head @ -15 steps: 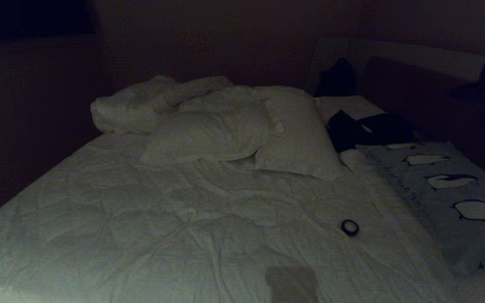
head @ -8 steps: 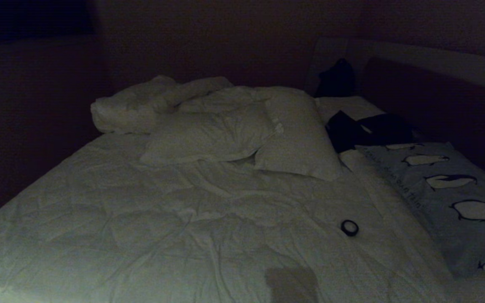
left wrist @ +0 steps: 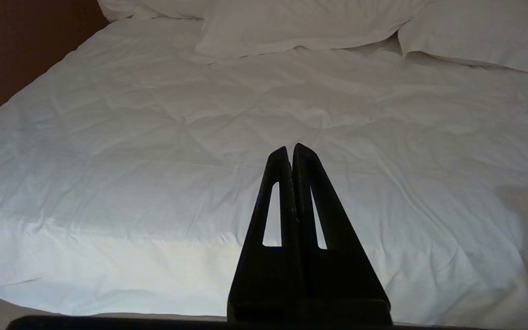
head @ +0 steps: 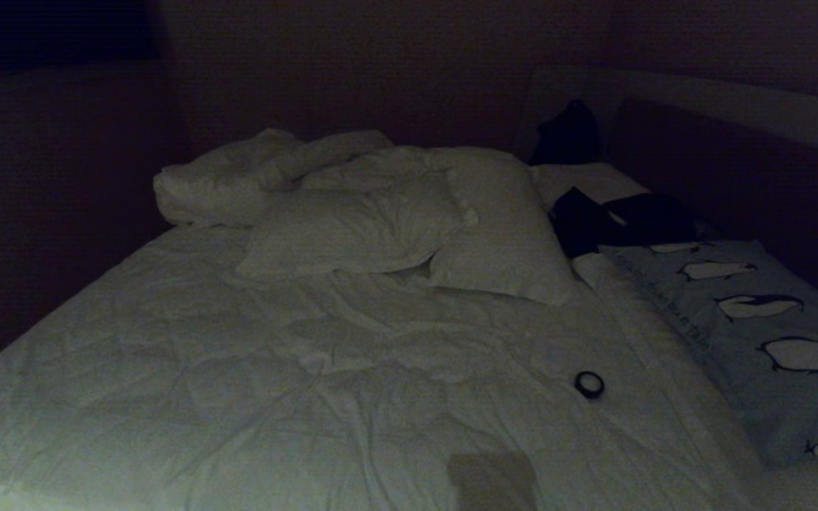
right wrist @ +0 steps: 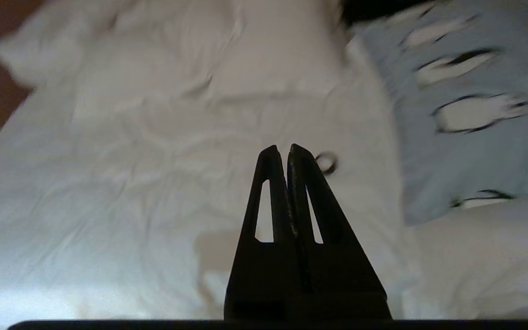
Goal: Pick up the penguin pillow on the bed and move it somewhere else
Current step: Pick up the pillow
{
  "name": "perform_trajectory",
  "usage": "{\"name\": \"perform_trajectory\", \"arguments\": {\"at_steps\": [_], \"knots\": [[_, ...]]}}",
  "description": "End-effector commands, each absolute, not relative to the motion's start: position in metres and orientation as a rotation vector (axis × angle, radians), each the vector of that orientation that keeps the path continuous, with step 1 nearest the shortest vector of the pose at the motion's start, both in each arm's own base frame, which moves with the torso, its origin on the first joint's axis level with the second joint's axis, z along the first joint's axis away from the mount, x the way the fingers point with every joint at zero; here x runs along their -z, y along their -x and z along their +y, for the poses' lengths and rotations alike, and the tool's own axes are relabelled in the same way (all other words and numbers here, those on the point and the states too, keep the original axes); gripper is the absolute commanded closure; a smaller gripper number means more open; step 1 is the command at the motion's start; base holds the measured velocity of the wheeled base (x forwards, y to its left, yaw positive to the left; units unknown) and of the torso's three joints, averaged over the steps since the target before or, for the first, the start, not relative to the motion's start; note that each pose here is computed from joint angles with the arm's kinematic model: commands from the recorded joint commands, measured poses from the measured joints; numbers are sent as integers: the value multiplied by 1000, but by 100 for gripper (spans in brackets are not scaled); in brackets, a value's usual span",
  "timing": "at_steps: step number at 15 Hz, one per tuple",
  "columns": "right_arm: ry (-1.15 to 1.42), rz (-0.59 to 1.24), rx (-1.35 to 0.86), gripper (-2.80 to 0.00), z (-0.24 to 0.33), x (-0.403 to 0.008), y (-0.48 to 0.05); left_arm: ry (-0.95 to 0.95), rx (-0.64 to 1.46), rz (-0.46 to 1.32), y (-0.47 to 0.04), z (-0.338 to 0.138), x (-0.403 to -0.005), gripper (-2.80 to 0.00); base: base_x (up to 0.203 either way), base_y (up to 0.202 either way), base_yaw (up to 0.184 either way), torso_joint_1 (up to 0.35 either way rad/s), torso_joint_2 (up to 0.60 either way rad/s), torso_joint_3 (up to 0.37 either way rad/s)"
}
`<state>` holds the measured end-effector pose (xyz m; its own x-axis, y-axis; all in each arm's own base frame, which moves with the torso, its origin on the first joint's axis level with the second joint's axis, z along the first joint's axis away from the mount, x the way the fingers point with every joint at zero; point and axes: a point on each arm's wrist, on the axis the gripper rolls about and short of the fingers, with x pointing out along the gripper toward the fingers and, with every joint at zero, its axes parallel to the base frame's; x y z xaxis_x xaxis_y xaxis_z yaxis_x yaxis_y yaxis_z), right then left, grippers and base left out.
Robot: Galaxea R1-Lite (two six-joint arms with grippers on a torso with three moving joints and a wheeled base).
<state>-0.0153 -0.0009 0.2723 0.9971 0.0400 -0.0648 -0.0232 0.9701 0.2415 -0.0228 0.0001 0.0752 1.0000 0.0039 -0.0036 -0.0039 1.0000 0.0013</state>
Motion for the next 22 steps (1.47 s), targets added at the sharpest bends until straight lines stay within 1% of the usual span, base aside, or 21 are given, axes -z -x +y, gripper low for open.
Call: {"name": "perform_trajectory", "arguments": {"at_steps": [1, 5, 12, 17, 22], "knots": [[-250, -108, 31, 0, -4, -258, 46, -2, -5, 5, 23, 0, -75, 0, 0, 0, 0, 0, 0, 0], [-212, -238, 90, 0, -6, -238, 57, -2, -5, 5, 23, 0, -75, 0, 0, 0, 0, 0, 0, 0], [-203, -370, 113, 0, -4, -214, 83, -2, -5, 5, 23, 0, -75, 0, 0, 0, 0, 0, 0, 0], [-158, -418, 117, 0, -4, -199, 94, -2, -5, 6, 23, 0, -75, 0, 0, 0, 0, 0, 0, 0], [-137, -458, 120, 0, -4, -191, 85, -2, -5, 6, 23, 0, -75, 0, 0, 0, 0, 0, 0, 0]]}}
